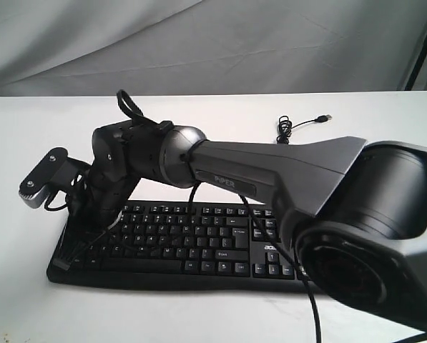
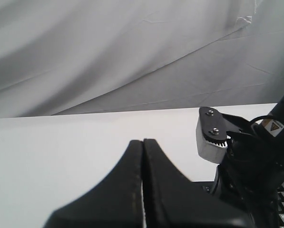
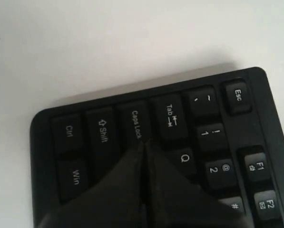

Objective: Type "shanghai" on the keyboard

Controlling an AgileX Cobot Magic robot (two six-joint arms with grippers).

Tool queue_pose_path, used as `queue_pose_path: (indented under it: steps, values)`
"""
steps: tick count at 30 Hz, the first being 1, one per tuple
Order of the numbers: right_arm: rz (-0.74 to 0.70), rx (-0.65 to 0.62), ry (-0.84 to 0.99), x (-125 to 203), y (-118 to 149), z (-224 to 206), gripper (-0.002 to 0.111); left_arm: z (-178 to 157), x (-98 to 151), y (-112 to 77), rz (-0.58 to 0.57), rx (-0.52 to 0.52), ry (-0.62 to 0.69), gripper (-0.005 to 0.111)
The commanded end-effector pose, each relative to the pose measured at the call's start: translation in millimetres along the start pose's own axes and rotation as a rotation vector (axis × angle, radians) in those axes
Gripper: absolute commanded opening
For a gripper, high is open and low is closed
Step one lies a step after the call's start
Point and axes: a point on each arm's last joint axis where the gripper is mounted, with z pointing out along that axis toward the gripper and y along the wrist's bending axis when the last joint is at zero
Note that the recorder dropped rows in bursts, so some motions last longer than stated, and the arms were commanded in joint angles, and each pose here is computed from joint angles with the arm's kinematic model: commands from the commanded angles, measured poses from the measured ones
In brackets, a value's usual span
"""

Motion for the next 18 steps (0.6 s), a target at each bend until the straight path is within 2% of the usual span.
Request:
queue_pose_path:
  steps: [1,5,12,18]
  values:
    - [-0.044,0.032,0.006,-7,-3,-22,0.0,0,0,-0.4,-0.002,0.007,-0.007,0.0]
    - [-0.009,0.055,0.045,11,-13,-42,0.0,0,0,-0.4,-0.002,0.007,-0.007,0.0]
    - [0.156,0.143,-0.011,81,-25,-80,0.0,0,0,-0.4,-0.002,0.007,-0.007,0.0]
    - [0.179,0.141,-0.031,94,-24,-75,0.0,0,0,-0.4,-0.002,0.007,-0.007,0.0]
